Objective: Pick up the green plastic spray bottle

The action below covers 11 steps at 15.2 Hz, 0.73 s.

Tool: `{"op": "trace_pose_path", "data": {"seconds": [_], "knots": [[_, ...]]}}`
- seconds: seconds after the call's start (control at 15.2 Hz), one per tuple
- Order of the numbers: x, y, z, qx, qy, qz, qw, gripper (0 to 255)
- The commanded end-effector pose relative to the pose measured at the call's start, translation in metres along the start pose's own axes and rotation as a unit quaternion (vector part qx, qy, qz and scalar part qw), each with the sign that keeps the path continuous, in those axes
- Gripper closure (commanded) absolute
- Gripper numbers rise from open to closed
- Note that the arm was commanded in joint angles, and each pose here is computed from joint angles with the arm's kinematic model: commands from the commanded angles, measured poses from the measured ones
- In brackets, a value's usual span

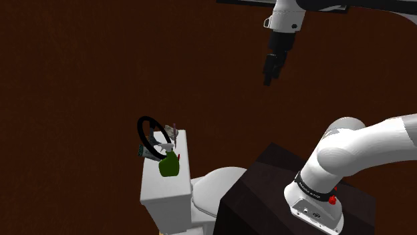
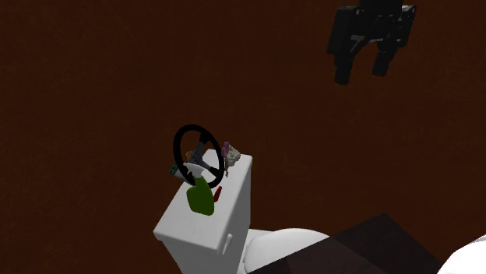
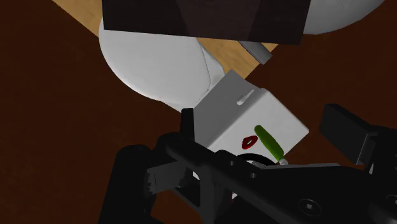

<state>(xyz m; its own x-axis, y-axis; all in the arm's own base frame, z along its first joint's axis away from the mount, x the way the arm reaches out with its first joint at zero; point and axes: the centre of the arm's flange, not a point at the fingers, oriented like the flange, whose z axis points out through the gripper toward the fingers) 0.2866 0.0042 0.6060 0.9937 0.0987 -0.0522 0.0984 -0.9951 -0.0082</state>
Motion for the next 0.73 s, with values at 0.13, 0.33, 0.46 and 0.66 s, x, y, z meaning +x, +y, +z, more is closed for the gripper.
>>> {"op": "trace_pose_path", "data": {"seconds": [0.13, 0.33, 0.46, 0.66], "knots": [[0.018, -0.005, 0.018, 0.001, 0.003, -0.015, 0.9999, 0], [0.045, -0.014, 0.044, 0.003, 0.007, -0.038, 0.9993, 0], [0.062, -0.021, 0.062, 0.004, 0.009, -0.053, 0.9985, 0], [0.089, -0.031, 0.088, 0.006, 0.013, -0.076, 0.9970, 0]]}}
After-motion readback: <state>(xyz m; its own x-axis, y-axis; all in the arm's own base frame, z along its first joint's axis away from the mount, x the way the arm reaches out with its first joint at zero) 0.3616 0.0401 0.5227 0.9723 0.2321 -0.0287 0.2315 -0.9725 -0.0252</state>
